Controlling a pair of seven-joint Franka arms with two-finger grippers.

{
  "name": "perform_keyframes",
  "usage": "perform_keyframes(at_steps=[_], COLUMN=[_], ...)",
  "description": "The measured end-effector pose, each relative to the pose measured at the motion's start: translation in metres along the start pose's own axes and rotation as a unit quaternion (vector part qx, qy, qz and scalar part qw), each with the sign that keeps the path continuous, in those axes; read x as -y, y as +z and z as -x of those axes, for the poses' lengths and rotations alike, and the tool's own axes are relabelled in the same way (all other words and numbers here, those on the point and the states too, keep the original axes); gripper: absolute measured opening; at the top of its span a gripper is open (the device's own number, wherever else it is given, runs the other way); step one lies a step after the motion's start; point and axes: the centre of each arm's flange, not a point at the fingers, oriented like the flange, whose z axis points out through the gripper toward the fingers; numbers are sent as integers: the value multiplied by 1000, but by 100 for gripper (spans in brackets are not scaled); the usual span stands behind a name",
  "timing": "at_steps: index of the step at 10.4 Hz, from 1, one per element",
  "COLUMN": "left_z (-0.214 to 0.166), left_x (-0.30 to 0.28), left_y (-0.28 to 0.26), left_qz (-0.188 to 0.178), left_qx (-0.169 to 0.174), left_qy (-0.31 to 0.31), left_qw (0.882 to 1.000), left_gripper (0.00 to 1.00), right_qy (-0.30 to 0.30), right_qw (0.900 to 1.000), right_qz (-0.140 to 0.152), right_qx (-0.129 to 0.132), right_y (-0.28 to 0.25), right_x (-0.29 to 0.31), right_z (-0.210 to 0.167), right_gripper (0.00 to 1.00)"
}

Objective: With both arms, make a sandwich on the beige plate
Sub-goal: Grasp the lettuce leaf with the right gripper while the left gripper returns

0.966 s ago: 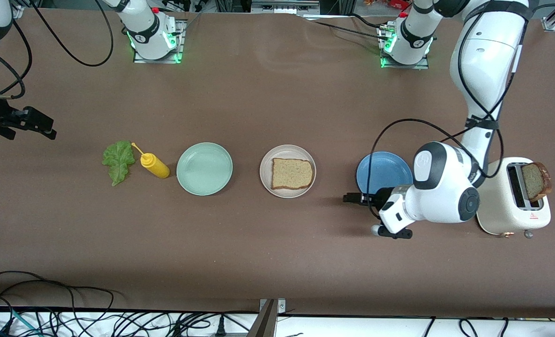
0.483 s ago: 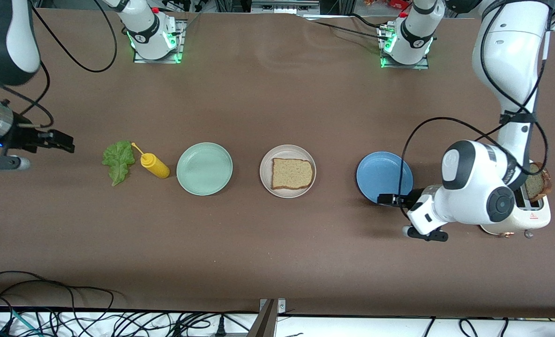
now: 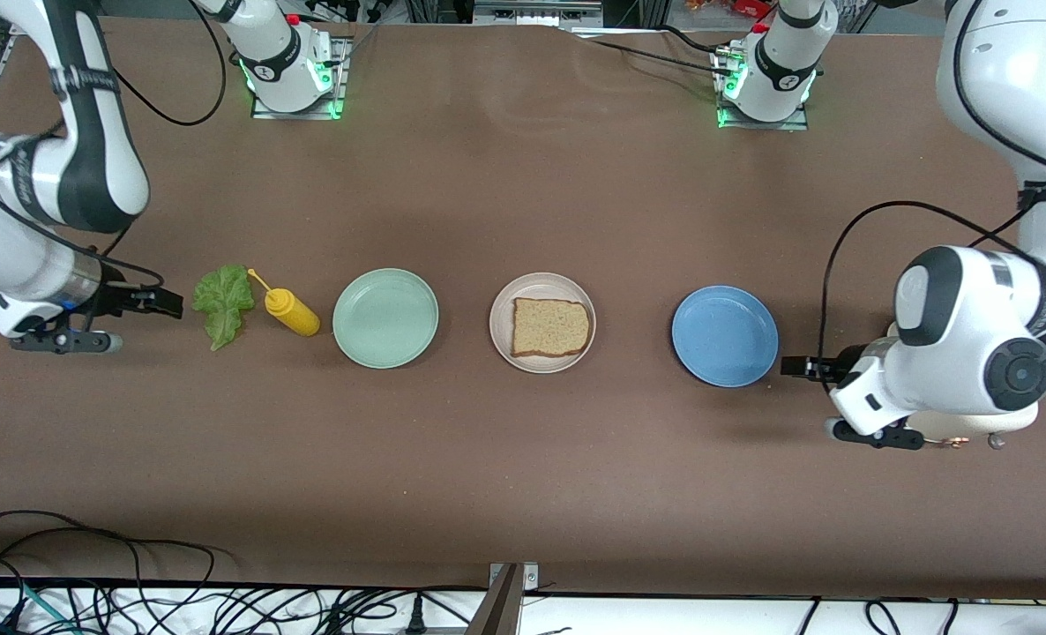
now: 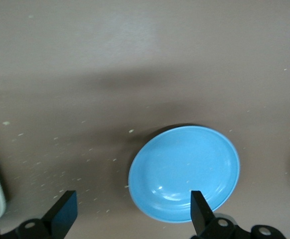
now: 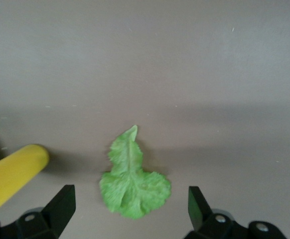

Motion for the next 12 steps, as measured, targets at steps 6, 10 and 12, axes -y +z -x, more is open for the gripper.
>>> perform_keyframes(at_steps=[6, 10, 12], left_z=[33, 65, 79], left_x=[18, 18, 20], left_y=[-64, -121, -141], left_qz=[-47, -55, -58], left_qx=[-3, -23, -28], left_qy=[-8, -16, -21], left_qw=[999, 998, 998], left_gripper=[100, 100, 100], right_qy=[1, -1, -1], right_qw=[998, 997, 996], right_qz=[2, 3, 3], right_qx=[69, 81, 84], right_y=[97, 140, 143], right_x=[0, 3, 3], right_z=[14, 32, 33], right_gripper=[100, 99, 93])
